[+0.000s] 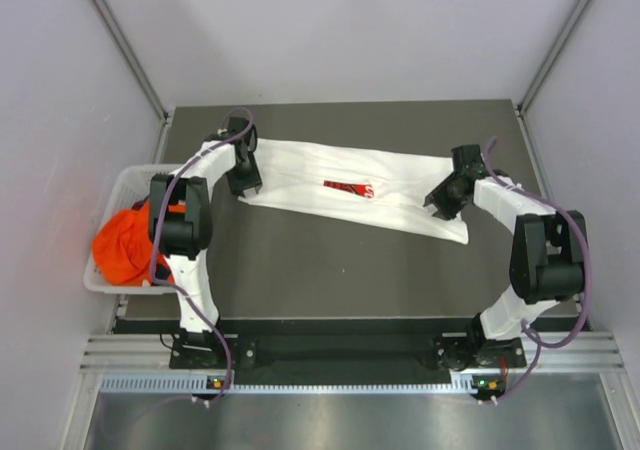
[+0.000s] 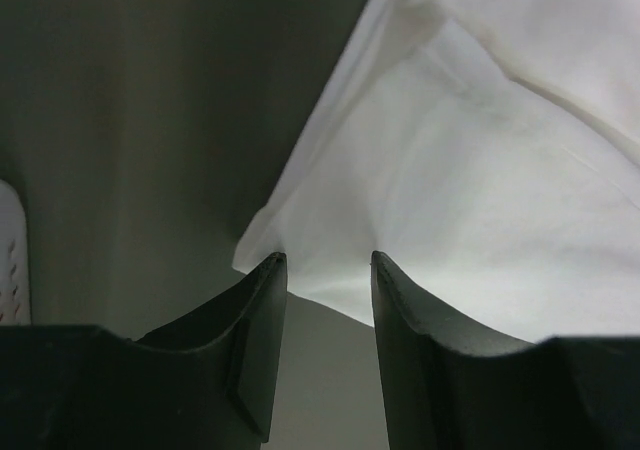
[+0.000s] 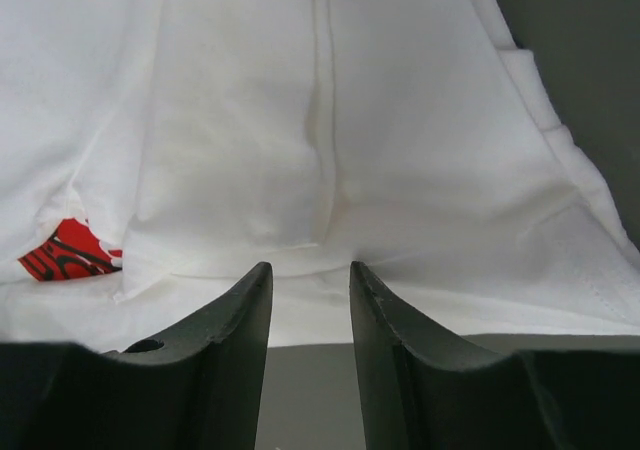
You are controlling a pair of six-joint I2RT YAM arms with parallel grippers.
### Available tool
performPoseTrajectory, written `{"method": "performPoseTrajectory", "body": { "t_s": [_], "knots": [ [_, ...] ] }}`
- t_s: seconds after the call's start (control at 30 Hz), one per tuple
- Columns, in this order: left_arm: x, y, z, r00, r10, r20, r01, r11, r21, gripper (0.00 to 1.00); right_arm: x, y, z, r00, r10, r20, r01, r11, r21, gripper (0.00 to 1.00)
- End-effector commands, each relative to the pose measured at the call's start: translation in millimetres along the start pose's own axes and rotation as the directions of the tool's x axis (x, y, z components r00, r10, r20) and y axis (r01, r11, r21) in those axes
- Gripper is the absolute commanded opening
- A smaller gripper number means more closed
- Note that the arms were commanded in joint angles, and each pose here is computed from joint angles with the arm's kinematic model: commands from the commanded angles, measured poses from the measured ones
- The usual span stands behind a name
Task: Fold and stack the t-shirts
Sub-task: Fold the tshirt
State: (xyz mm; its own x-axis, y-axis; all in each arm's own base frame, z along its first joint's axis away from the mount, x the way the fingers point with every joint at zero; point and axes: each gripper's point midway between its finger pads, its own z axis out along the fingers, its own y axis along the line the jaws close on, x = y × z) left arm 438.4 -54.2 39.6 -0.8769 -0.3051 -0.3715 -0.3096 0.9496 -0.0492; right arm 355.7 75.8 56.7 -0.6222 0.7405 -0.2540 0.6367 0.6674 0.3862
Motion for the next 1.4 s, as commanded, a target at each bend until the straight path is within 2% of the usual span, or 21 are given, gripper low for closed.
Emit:
{"method": "performPoseTrajectory", "body": {
  "t_s": [0.0,0.27,0.73,0.8,0.87,0.9,1.03,1.17,1.37],
  "knots": [
    [-10,6,3,0.998,-0.047,0.043,0.048,0.999,-0.017,0.44,-19,36,0,0.997,0.032,0.065,-0.028,0.997,-0.072,0.38],
    [-10,7,4,0.998,-0.048,0.043,0.049,0.999,-0.02,0.43,-24,41,17,0.994,0.039,0.1,-0.036,0.999,-0.033,0.39],
    [-15,8,0,0.996,-0.059,0.063,0.061,0.998,-0.027,0.43,-7,34,27,0.992,0.099,0.084,-0.101,0.995,0.014,0.37],
    [-15,10,1,0.996,-0.057,0.065,0.06,0.997,-0.038,0.43,-9,36,26,0.991,0.104,0.088,-0.105,0.994,0.012,0.34],
    [-16,15,1,0.996,-0.053,0.076,0.058,0.996,-0.066,0.43,-13,41,24,0.989,0.103,0.107,-0.103,0.995,-0.004,0.2],
    [-16,16,1,0.995,-0.053,0.079,0.059,0.996,-0.07,0.43,-17,44,22,0.988,0.098,0.118,-0.097,0.995,-0.016,0.0],
    [-16,15,2,0.996,-0.056,0.076,0.061,0.996,-0.069,0.43,-31,61,16,0.987,0.053,0.155,-0.044,0.997,-0.06,0.0],
    [-15,14,5,0.995,-0.062,0.072,0.066,0.996,-0.064,0.43,-42,88,10,0.981,0.005,0.193,0.028,0.986,-0.167,0.0],
    [-14,15,8,0.996,-0.062,0.07,0.067,0.995,-0.07,0.42,-42,108,14,0.981,-0.042,0.187,0.086,0.968,-0.235,0.0]
  ]
}}
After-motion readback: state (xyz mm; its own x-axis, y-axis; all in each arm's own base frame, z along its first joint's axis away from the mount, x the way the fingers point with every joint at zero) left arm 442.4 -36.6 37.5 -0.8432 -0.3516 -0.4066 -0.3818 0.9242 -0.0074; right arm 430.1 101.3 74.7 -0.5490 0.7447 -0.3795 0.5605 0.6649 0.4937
